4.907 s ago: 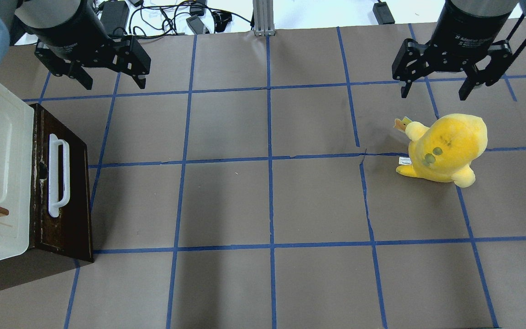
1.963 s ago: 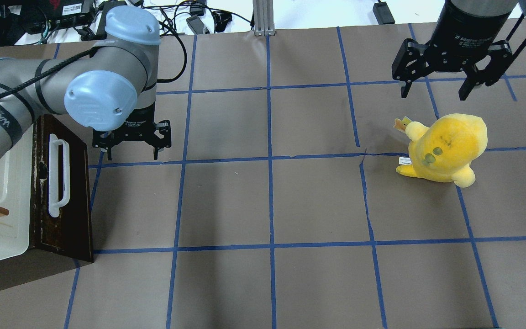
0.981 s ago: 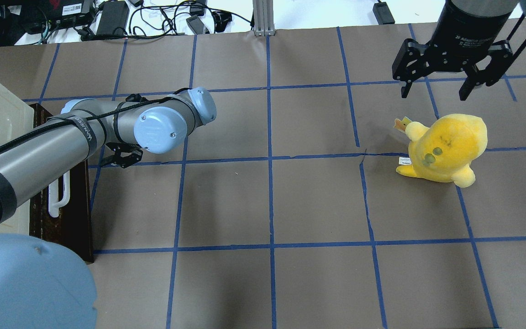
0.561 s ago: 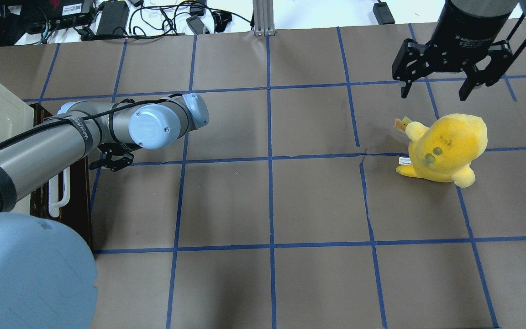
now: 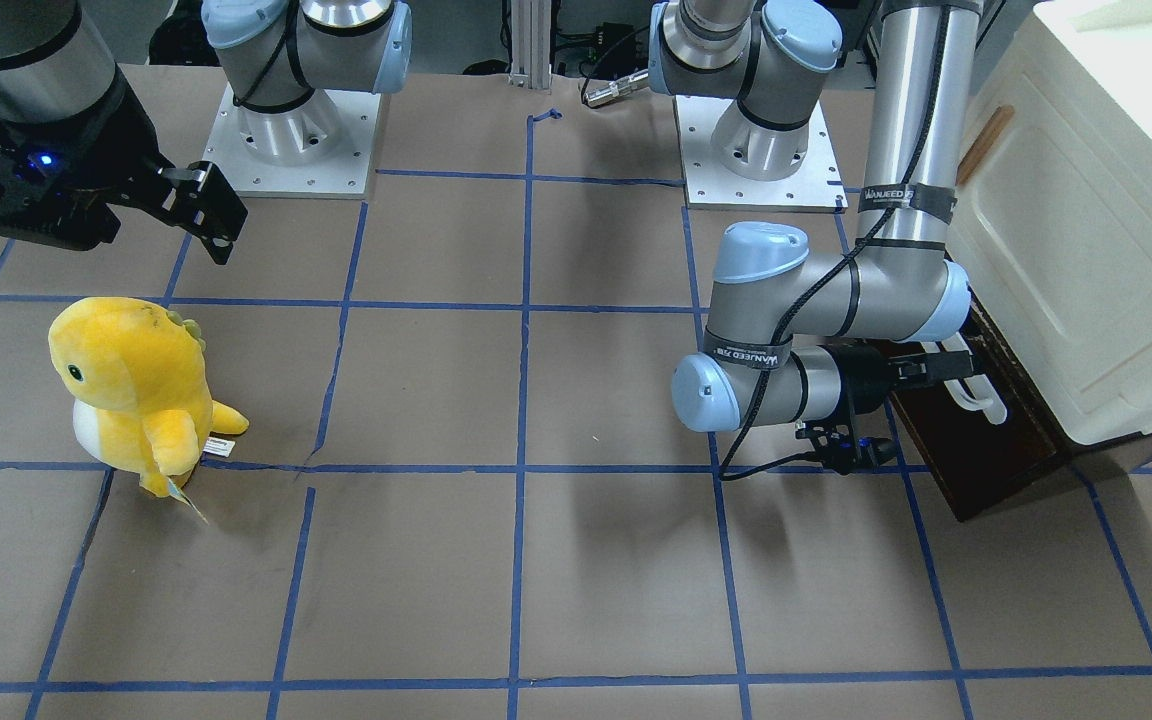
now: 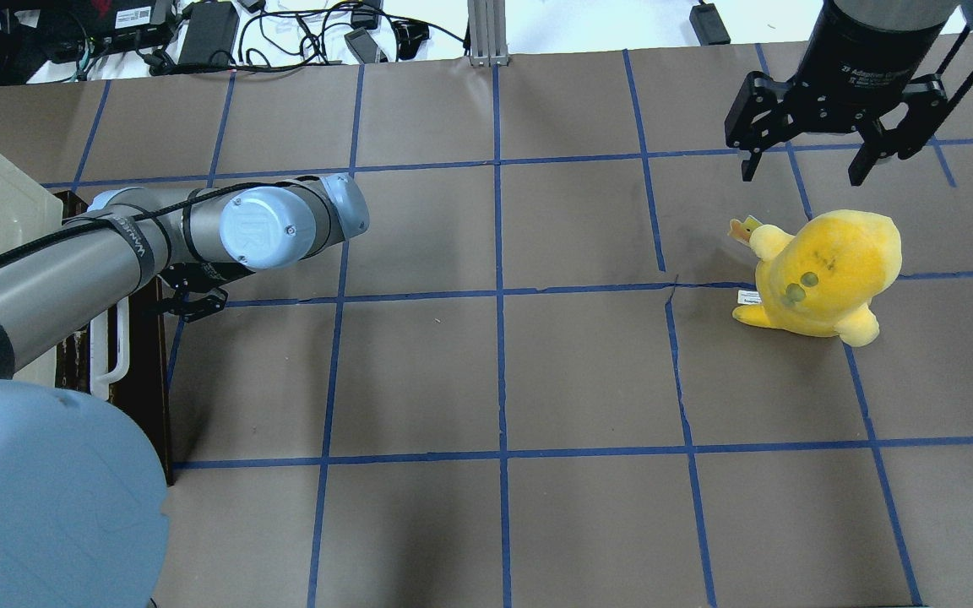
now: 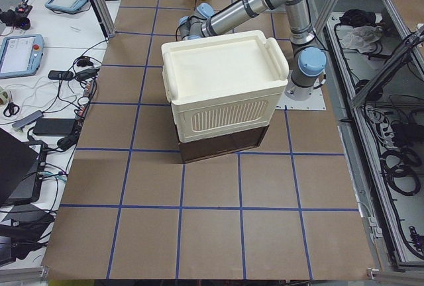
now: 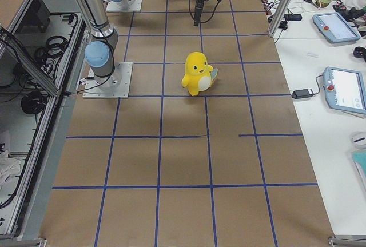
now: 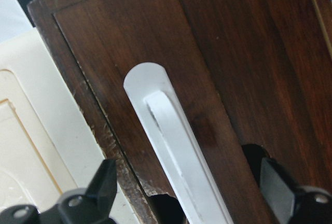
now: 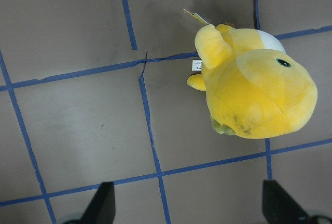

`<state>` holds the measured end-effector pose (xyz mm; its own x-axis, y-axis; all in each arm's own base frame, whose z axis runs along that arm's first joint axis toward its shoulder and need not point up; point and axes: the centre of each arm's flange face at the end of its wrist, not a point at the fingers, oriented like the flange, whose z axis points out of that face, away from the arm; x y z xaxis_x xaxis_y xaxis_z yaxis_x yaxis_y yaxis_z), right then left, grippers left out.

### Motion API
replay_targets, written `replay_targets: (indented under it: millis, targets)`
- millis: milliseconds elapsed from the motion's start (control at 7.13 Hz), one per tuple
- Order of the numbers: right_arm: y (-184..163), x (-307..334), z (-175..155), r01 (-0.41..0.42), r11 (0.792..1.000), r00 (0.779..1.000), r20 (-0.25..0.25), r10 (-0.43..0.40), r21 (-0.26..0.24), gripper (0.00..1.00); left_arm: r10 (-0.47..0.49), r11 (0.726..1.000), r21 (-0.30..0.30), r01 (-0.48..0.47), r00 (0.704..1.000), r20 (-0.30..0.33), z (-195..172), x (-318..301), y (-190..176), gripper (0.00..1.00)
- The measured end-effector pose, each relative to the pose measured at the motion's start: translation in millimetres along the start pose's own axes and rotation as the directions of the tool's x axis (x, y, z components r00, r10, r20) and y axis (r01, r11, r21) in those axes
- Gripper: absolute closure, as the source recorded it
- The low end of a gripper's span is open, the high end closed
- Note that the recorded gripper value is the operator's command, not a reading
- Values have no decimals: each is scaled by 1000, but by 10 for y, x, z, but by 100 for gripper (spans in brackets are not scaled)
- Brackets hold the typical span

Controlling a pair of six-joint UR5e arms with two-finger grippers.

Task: Pull drawer sideways
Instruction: 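Close the left gripper around the white bar handle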

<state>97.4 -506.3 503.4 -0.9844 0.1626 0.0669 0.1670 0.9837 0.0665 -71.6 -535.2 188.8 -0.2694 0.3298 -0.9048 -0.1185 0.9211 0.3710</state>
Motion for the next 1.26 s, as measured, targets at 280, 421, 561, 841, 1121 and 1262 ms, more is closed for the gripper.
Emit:
replay_targets:
  millis: [280, 421, 561, 841, 1121, 1262]
  targets:
    - [-1, 1, 0, 0, 1000, 1000, 0, 0, 0, 0, -3, 1000, -3, 3, 1000, -4, 2, 2, 6, 80]
    - [0, 0, 0, 0, 1000, 1000, 0, 0, 0, 0, -4, 1000, -3, 4, 1000, -5, -1, 4, 8, 82]
    - [0, -1, -1, 0, 1000, 1000, 0, 0, 0, 0, -5, 1000, -2, 5, 1000, -5, -10, 6, 9, 82]
    - [0, -1, 0, 0, 1000, 1000, 0, 0, 0, 0, -4, 1000, 5, 4, 1000, -3, -47, 15, 20, 82]
    - [-1, 1, 0, 0, 1000, 1000, 0, 0, 0, 0, -3, 1000, 13, 3, 1000, 1, -87, 23, 30, 82]
    - [-1, 1, -1, 0, 1000, 1000, 0, 0, 0, 0, -2, 1000, 20, 2, 1000, 5, -121, 36, 36, 82]
